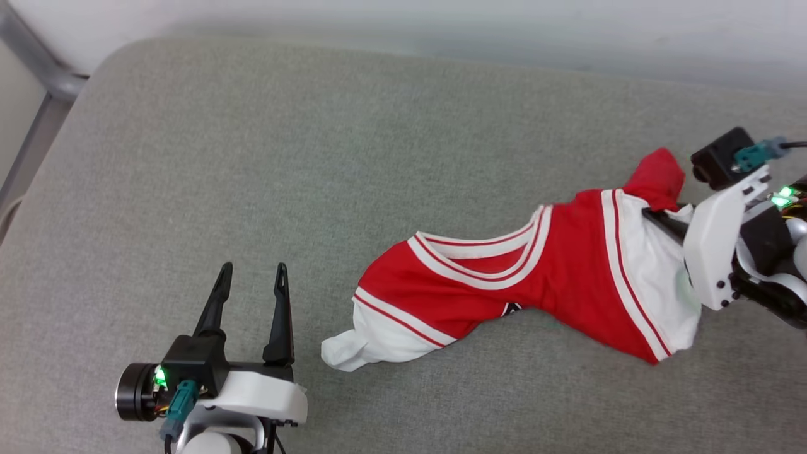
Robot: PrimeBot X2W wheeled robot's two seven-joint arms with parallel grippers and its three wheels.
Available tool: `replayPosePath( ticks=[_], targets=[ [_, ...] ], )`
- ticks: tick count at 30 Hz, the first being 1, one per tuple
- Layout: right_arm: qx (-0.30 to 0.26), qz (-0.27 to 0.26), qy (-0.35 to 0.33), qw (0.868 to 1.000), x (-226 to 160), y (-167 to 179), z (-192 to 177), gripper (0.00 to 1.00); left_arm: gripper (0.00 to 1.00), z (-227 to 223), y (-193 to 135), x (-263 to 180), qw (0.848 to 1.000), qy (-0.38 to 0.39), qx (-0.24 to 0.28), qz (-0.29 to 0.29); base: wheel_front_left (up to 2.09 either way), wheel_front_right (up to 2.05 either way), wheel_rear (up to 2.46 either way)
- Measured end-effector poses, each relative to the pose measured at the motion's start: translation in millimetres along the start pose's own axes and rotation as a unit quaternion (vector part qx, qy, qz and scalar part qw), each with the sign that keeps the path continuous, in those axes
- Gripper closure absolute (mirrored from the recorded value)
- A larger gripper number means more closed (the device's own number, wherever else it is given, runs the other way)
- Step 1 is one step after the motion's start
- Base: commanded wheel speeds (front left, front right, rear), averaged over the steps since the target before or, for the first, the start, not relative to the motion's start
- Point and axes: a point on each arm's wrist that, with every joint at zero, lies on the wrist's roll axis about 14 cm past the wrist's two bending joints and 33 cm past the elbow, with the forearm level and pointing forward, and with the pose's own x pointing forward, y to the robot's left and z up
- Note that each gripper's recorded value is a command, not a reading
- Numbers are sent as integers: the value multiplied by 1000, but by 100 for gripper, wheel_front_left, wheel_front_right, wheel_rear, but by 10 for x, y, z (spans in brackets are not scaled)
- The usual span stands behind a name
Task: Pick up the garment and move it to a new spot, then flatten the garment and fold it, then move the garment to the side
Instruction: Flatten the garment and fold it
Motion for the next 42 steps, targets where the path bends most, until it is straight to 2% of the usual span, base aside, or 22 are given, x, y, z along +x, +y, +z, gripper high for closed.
replayPosePath(
  ticks=[3,9,14,20,26,27,28,32,37,42],
  targets=[
    [-12,-4,-36,999,-212,21,102,100,0,50,-17,-57,1000,-7,-1,-3,0,0,0],
    [-28,19,-52,998,-550,350,-75,100,0,113,-60,-168,1000,-15,-3,-10,0,0,0],
    [-8,41,-15,999,-754,666,-573,100,0,130,-134,-244,1000,-17,-7,-22,0,0,0],
    [59,61,42,996,-878,991,-1246,100,0,140,-191,-260,999,-18,-9,-31,0,0,0],
    [111,65,76,989,-916,1219,-1669,100,0,128,-207,-259,999,-17,-8,-35,0,0,0],
    [116,60,68,989,-910,1213,-1662,64,0,125,-208,-259,999,-16,-8,-35,0,0,0],
    [121,53,55,990,-899,1187,-1627,0,0,125,-209,-257,999,-16,-8,-35,0,0,0],
    [129,23,-3,991,-903,1041,-1389,0,0,132,-223,-260,999,-18,-7,-38,0,0,0],
    [119,-24,-87,989,-1059,701,-936,0,0,138,-246,-279,999,-18,-7,-42,0,0,0],
    [84,-73,-151,982,-1293,340,-438,0,0,151,-256,-276,999,-21,-7,-44,0,0,0]
  ],
)
